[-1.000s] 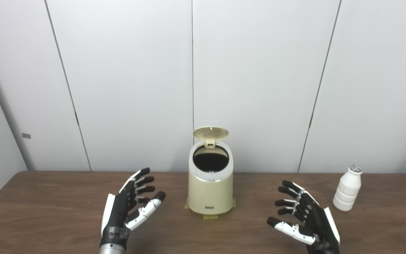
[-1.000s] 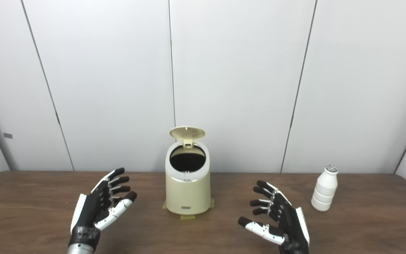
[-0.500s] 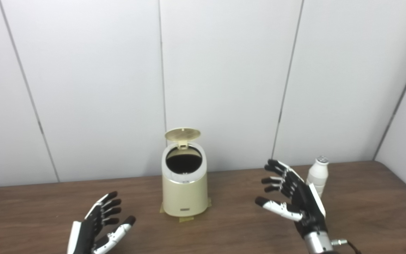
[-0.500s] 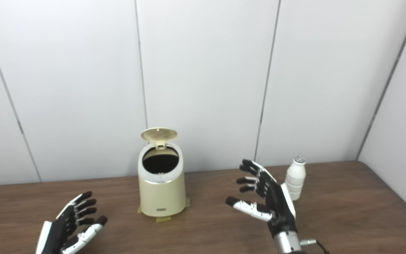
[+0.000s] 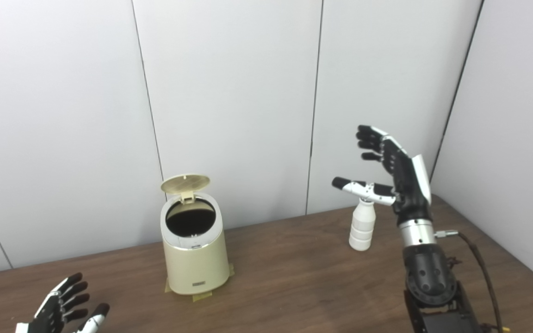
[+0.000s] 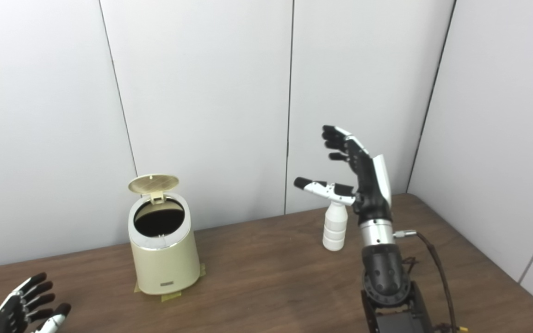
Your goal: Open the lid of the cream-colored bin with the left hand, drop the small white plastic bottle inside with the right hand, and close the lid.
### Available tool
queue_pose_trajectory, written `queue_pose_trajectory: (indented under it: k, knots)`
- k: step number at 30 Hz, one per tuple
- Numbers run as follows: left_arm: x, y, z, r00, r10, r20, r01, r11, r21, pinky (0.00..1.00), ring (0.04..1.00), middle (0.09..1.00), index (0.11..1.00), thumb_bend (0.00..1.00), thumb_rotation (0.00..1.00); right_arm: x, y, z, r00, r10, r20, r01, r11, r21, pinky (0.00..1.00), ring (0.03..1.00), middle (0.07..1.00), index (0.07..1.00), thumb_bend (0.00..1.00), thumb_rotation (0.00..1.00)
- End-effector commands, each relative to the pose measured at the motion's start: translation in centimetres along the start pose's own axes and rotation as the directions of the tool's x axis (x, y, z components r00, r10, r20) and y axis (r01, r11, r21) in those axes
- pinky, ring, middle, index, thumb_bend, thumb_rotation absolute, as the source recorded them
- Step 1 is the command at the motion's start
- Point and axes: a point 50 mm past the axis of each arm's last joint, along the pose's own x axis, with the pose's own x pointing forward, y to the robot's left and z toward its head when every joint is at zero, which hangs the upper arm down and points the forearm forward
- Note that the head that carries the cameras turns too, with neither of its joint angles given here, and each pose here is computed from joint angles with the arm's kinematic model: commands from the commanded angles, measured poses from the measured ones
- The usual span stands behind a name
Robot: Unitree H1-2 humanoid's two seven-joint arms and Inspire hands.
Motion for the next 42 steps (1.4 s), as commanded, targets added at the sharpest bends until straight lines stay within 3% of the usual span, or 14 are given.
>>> queue_pose_trajectory:
  k: [1,3,7,11,16,22,27,32,38,42]
  knots:
    - [1.1,0.5,1.5,0.999,0.007,0.054,-0.008,1.0,0.019,0.69,0.758,0.8,0.85,0.61,0.22,2.1,-1.3,1.7,0.997,-0.04,0.063,0.041,0.999,-0.025,0.73,0.815,0.837,0.853,0.71,0.14]
    - [1.1,0.6,1.6,0.999,0.007,0.051,-0.008,1.0,0.018,0.68,0.755,0.797,0.846,0.61,0.22,2.4,-2.2,0.9,0.999,-0.031,0.025,0.033,0.998,-0.056,0.77,0.827,0.847,0.866,0.72,0.13]
    - [1.1,0.7,1.7,0.999,0.003,0.054,-0.003,1.0,0.012,0.69,0.761,0.799,0.839,0.59,0.19,2.8,-3.3,-0.7,0.998,0.002,-0.063,-0.008,0.996,-0.093,0.83,0.85,0.872,0.911,0.79,0.26]
    - [1.0,0.6,1.6,0.999,-0.001,0.049,0.001,1.0,0.013,0.69,0.763,0.8,0.839,0.6,0.19,3.0,-3.7,-2.5,0.989,0.031,-0.143,-0.043,0.996,-0.084,0.86,0.874,0.892,0.931,0.82,0.3]
    - [1.1,0.7,1.7,0.998,-0.01,0.054,0.009,1.0,0.022,0.69,0.766,0.805,0.844,0.59,0.18,3.2,-3.5,-4.6,0.972,0.087,-0.217,-0.105,0.992,-0.072,0.79,0.864,0.887,0.9,0.8,0.21]
    - [1.2,0.7,1.9,0.998,-0.007,0.061,0.007,1.0,0.011,0.66,0.75,0.808,0.838,0.6,0.19,2.8,-2.8,-6.7,0.947,0.109,-0.303,-0.153,0.98,-0.126,0.71,0.822,0.88,0.905,0.86,0.3]
    - [1.2,0.5,2.3,0.998,-0.012,0.064,0.011,1.0,0.019,0.68,0.762,0.814,0.838,0.58,0.17,2.4,-2.2,-8.6,0.927,0.123,-0.355,-0.177,0.976,-0.123,0.67,0.788,0.867,0.912,0.86,0.31]
    - [1.3,0.6,2.6,0.998,-0.024,0.062,0.022,0.999,0.027,0.69,0.775,0.82,0.843,0.57,0.17,2.2,-1.4,-10.0,0.916,0.122,-0.382,-0.178,0.978,-0.113,0.68,0.798,0.869,0.892,0.83,0.24]
    - [1.2,0.8,3.1,0.998,-0.027,0.059,0.025,0.999,0.044,0.65,0.755,0.807,0.835,0.59,0.2,1.7,-0.6,-11.1,0.905,0.131,-0.405,-0.184,0.978,-0.095,0.69,0.794,0.869,0.884,0.86,0.24]
    - [1.2,0.9,3.2,0.998,-0.028,0.06,0.026,0.999,0.036,0.63,0.737,0.79,0.827,0.59,0.18,1.2,-0.2,-11.8,0.905,0.113,-0.411,-0.182,0.974,-0.134,0.67,0.772,0.827,0.84,0.83,0.18]
